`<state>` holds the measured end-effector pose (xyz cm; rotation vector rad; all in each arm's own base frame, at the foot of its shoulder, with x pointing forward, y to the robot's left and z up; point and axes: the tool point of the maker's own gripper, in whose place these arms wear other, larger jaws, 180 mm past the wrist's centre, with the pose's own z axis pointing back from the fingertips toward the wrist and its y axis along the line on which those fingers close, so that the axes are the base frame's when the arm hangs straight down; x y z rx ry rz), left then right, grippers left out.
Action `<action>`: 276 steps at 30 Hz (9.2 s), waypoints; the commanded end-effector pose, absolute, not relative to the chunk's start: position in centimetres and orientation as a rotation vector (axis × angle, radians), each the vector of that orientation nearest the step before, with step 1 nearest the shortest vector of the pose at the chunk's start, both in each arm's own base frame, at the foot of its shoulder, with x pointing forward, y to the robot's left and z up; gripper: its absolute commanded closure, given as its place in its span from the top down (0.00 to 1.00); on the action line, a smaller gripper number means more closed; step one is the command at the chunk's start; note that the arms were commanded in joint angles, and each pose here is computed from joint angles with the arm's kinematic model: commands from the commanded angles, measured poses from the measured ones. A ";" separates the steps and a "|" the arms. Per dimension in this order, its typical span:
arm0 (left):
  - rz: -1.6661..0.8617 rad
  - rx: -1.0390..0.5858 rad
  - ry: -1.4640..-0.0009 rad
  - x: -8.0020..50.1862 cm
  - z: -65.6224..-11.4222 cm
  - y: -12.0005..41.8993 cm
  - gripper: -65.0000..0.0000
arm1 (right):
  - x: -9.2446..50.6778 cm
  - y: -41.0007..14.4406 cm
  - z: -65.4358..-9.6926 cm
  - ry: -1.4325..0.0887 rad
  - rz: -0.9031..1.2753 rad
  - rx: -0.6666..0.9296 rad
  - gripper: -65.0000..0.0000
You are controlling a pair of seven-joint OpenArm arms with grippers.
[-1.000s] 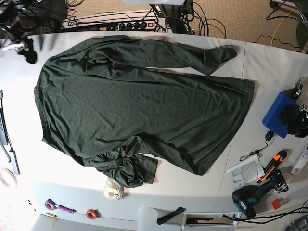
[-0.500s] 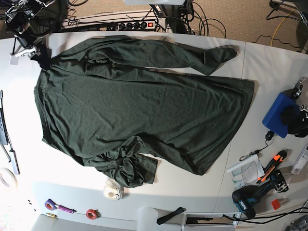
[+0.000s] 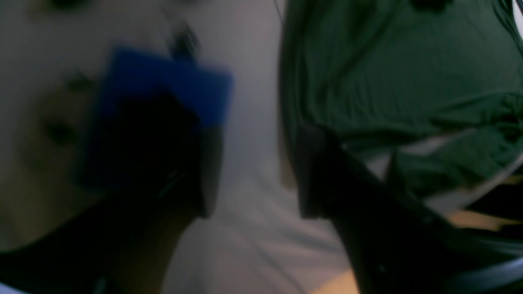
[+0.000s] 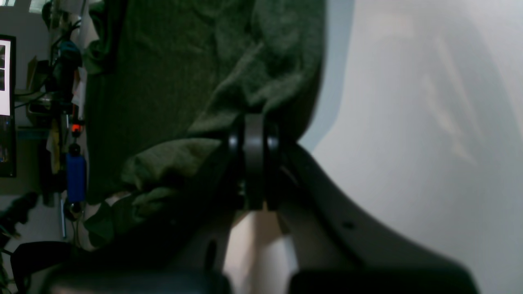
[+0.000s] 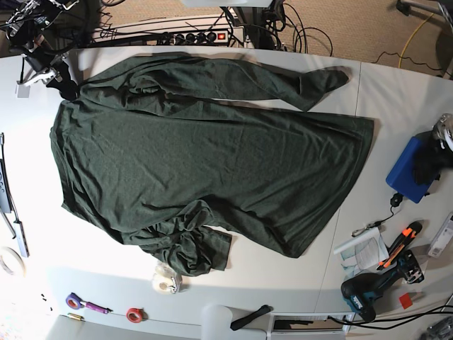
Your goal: Layout the t-shirt on the table in an organized manner, then fold the t-shirt properly
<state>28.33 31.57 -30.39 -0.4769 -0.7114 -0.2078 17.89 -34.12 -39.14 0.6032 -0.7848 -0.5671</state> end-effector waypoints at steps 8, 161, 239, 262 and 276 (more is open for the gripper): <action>-0.110 -0.651 -0.626 23.9 -33.6 28.3 0.52 | 17.7 -34.4 -39.0 -0.765 -0.536 0.589 0.00; -0.387 -0.250 -0.781 29.5 -34.8 24.0 0.00 | 23.9 -38.1 -36.0 -0.677 -0.245 0.023 0.00; -0.095 -0.455 -0.618 24.0 -39.2 20.7 0.61 | 24.8 -33.0 -39.3 -0.678 -0.397 0.475 0.00; -0.194 -0.525 -0.702 25.8 -38.9 15.9 0.14 | 23.7 -34.7 -37.7 -0.711 -0.348 0.472 0.00; -0.267 -0.745 -0.710 24.4 -34.9 16.0 0.00 | 24.8 -34.6 -32.5 -0.909 -0.311 0.644 0.00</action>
